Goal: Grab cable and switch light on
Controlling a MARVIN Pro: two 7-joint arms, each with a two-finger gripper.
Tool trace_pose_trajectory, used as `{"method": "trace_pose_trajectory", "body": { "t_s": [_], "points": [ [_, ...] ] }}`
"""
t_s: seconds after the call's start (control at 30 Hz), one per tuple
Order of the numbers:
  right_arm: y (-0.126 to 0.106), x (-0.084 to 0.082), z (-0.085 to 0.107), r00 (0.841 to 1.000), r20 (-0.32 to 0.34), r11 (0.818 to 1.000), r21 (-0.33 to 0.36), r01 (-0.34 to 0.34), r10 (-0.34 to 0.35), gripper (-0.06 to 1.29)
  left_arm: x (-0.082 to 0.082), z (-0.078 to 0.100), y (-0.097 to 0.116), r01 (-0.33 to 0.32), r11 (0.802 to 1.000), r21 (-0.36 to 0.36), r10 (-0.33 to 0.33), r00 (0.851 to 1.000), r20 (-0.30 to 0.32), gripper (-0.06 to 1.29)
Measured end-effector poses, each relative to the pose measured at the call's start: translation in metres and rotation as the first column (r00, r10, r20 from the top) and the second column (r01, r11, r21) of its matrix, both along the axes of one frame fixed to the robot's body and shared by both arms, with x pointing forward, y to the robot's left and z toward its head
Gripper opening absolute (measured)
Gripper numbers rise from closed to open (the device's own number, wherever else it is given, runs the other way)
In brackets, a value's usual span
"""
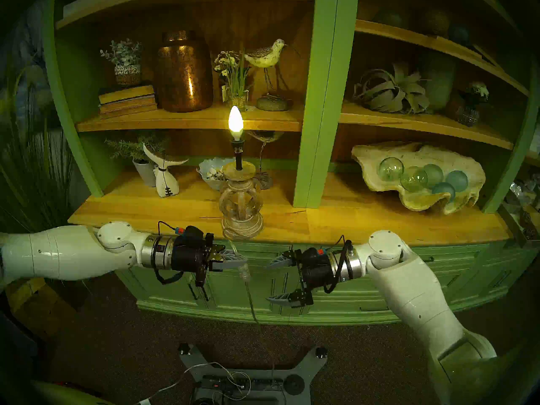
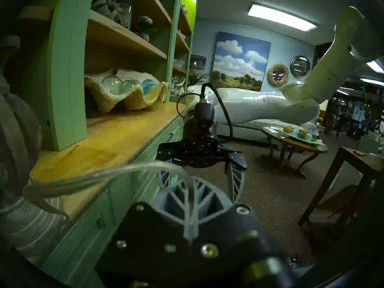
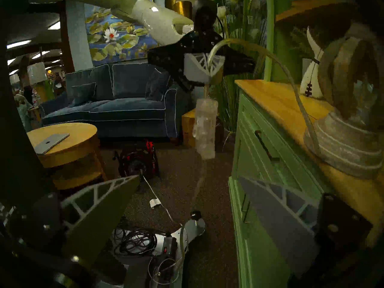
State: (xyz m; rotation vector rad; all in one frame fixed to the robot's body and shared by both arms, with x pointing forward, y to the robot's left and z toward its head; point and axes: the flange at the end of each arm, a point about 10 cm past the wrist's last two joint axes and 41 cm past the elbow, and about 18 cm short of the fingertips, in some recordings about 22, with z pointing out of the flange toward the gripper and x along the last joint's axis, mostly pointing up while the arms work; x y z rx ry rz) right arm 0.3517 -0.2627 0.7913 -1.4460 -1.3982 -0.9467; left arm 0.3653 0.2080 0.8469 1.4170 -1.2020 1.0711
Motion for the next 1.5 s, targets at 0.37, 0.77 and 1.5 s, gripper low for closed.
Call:
{"method": "trace_pose_trajectory", "body": {
  "t_s": [0.37,0.77,1.5],
  "points": [
    [-0.053,-0.038,-0.024,0.997,-0.042,0.991,-0.113,0.064,-0.069,1.24,0.000,-0.001,0.000,-0.002,1.000,0.003,0.002,1.000,-0.002,-0.02],
    [-0.081,-0.083,-0.060,0.980,-0.129,0.972,-0.197,0.127,-0.154,1.24,-0.001,-0.003,0.000,-0.004,1.000,0.006,0.004,1.000,-0.005,-0.02],
    [-0.090,-0.136,-0.070,0.962,-0.076,0.950,-0.197,0.242,-0.261,1.24,-0.001,-0.003,0.000,-0.008,1.000,0.006,0.008,1.000,-0.005,-0.02]
  ]
}}
